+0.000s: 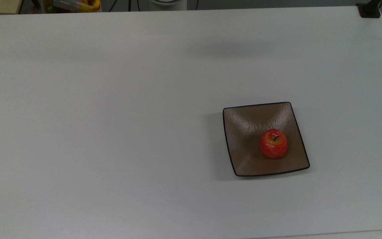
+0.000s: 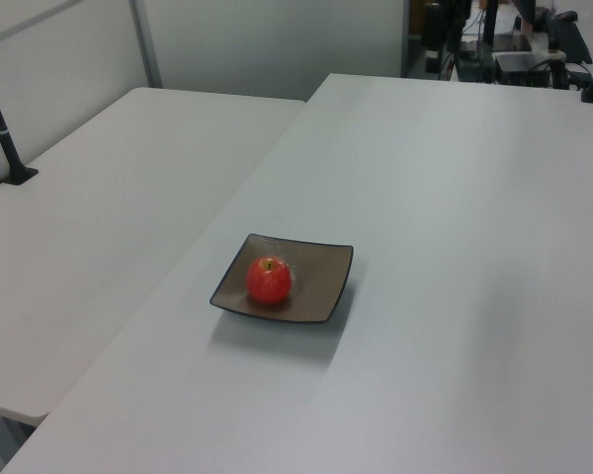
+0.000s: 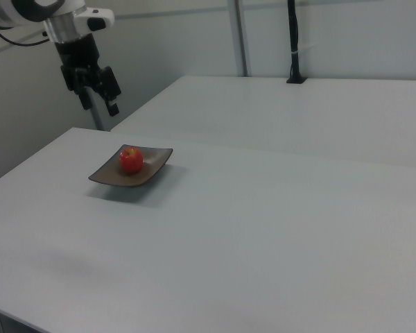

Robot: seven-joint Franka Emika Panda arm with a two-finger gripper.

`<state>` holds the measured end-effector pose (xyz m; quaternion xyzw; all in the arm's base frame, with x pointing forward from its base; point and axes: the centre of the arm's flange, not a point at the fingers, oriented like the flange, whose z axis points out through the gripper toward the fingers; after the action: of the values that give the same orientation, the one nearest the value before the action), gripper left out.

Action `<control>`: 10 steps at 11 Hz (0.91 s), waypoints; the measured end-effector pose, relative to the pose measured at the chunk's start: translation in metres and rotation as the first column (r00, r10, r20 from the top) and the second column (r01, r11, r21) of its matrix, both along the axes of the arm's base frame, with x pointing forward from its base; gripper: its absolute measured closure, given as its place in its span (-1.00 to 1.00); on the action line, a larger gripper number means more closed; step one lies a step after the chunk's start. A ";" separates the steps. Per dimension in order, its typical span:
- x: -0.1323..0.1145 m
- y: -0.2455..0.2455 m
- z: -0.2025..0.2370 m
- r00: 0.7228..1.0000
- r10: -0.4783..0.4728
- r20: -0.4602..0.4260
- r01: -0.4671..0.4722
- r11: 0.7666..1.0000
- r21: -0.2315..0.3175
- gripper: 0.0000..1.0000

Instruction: Apples placed on a ceramic plate

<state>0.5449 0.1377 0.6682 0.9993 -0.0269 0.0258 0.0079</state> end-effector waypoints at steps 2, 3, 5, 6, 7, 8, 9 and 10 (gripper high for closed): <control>-0.039 -0.017 -0.002 0.999 -0.013 -0.030 0.013 1.000 0.010 -1.00; -0.054 -0.022 -0.005 0.999 -0.017 -0.042 0.017 1.000 0.013 -1.00; -0.055 -0.037 -0.022 0.998 -0.042 -0.048 0.043 0.999 0.013 -1.00; -0.046 -0.046 -0.032 0.998 -0.046 -0.031 0.047 0.999 0.020 -1.00; -0.034 -0.053 -0.040 1.000 -0.027 -0.005 0.027 0.999 0.027 -1.00; -0.023 -0.057 -0.048 1.000 0.009 0.018 -0.010 0.999 0.036 -1.00; -0.009 -0.057 -0.057 0.999 0.033 0.044 -0.035 0.998 0.059 -1.00; 0.003 -0.056 -0.065 0.998 0.042 0.053 -0.046 0.996 0.074 -1.00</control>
<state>0.5480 0.0812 0.6029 0.9982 -0.0058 0.0507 -0.0309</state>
